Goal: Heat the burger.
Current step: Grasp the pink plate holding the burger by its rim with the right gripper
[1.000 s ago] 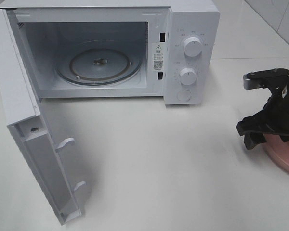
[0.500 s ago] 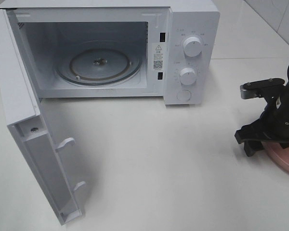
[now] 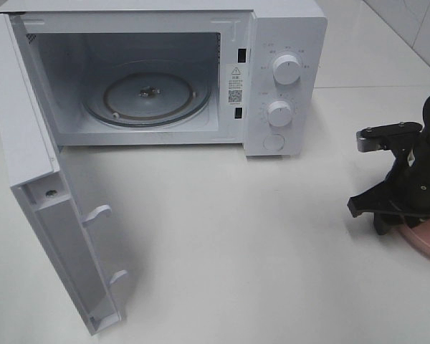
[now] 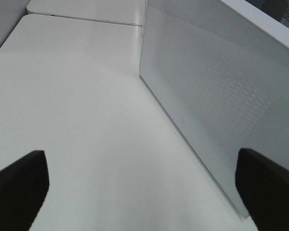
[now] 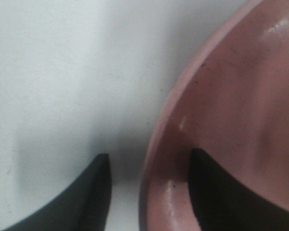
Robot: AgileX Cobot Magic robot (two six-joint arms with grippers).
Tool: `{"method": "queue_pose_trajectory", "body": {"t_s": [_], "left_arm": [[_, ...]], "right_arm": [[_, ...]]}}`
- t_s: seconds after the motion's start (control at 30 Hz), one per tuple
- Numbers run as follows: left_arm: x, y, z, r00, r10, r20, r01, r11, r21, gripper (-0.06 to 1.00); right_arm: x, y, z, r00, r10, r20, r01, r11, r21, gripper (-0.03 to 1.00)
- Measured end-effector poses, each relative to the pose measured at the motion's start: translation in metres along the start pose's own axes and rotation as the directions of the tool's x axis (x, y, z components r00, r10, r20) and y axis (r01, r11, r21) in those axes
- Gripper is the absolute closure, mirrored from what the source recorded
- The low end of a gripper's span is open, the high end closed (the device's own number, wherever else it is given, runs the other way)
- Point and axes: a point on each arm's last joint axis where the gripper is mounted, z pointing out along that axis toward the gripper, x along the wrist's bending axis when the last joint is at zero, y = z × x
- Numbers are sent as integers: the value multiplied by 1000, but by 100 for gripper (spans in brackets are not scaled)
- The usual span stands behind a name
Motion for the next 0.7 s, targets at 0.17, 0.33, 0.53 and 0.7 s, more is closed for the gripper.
{"method": "queue_pose_trajectory", "body": {"t_s": [0.17, 0.33, 0.53, 0.7], "left_arm": [[0, 0, 0, 1000, 0, 0, 0, 1000, 0, -3], [0, 0, 0, 1000, 0, 0, 0, 1000, 0, -3], [0, 0, 0, 1000, 0, 0, 0, 1000, 0, -3], [0, 0, 0, 1000, 0, 0, 0, 1000, 0, -3]], "right_arm": [[-2, -1, 0, 1000, -11, 10, 11, 1000, 4, 85], [-1, 0, -1, 1000, -17, 13, 17, 1000, 1, 90], [-2, 0, -1, 1000, -17, 16, 16, 1000, 5, 90], [-3, -1, -2, 999, -10, 44, 9, 1000, 15, 91]]}}
